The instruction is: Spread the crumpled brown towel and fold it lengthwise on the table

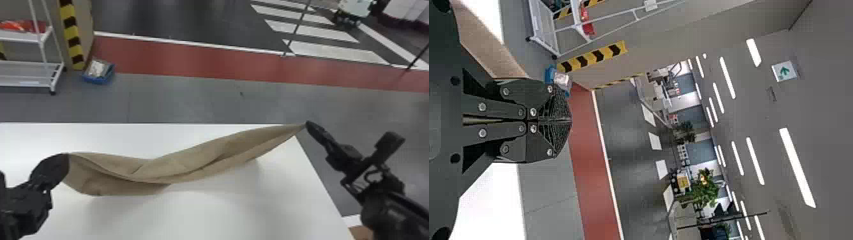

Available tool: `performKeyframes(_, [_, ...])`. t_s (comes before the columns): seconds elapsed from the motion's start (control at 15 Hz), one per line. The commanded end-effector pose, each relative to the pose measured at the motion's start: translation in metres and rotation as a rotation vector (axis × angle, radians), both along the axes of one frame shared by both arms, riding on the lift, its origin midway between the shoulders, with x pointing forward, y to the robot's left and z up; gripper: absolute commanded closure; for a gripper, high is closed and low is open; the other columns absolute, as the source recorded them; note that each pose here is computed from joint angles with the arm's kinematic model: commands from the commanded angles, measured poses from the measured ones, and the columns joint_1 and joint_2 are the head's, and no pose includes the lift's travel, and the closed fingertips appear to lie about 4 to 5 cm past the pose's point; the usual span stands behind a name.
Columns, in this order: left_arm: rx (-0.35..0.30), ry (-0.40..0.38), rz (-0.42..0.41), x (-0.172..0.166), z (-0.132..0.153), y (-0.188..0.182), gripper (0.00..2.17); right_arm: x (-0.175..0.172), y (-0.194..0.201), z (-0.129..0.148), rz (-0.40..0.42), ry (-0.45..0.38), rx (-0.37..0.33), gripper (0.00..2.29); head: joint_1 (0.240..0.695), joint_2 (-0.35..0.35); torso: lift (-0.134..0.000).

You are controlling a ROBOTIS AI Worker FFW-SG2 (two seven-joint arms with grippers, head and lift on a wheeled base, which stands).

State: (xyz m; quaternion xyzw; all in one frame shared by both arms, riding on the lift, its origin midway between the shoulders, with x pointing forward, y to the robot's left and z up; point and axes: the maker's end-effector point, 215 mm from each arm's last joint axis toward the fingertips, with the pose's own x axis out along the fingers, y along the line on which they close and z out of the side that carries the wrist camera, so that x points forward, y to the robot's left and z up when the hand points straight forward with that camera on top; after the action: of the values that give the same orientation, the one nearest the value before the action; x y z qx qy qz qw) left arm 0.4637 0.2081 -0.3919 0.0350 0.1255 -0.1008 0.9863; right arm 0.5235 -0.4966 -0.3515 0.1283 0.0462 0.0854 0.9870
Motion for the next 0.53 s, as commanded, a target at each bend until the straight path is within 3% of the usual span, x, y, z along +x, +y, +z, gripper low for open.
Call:
performKeyframes(0.0, [0.007, 0.020, 0.007, 0.001, -0.014, 0.004, 1.80, -0.057, -0.027, -0.051, -0.049, 0.039, -0.079, 1.30, 0.695, -0.312, 0.000])
performKeyframes(0.27, [0.002, 0.024, -0.020, 0.003, -0.017, -0.014, 1.80, -0.112, -0.038, -0.126, -0.046, 0.193, -0.240, 1.29, 0.695, -0.350, 0.000])
performKeyframes(0.47, [0.004, 0.028, -0.027, -0.001, -0.019, -0.021, 1.80, -0.132, -0.034, -0.164, -0.016, 0.318, -0.299, 1.28, 0.695, -0.350, 0.000])
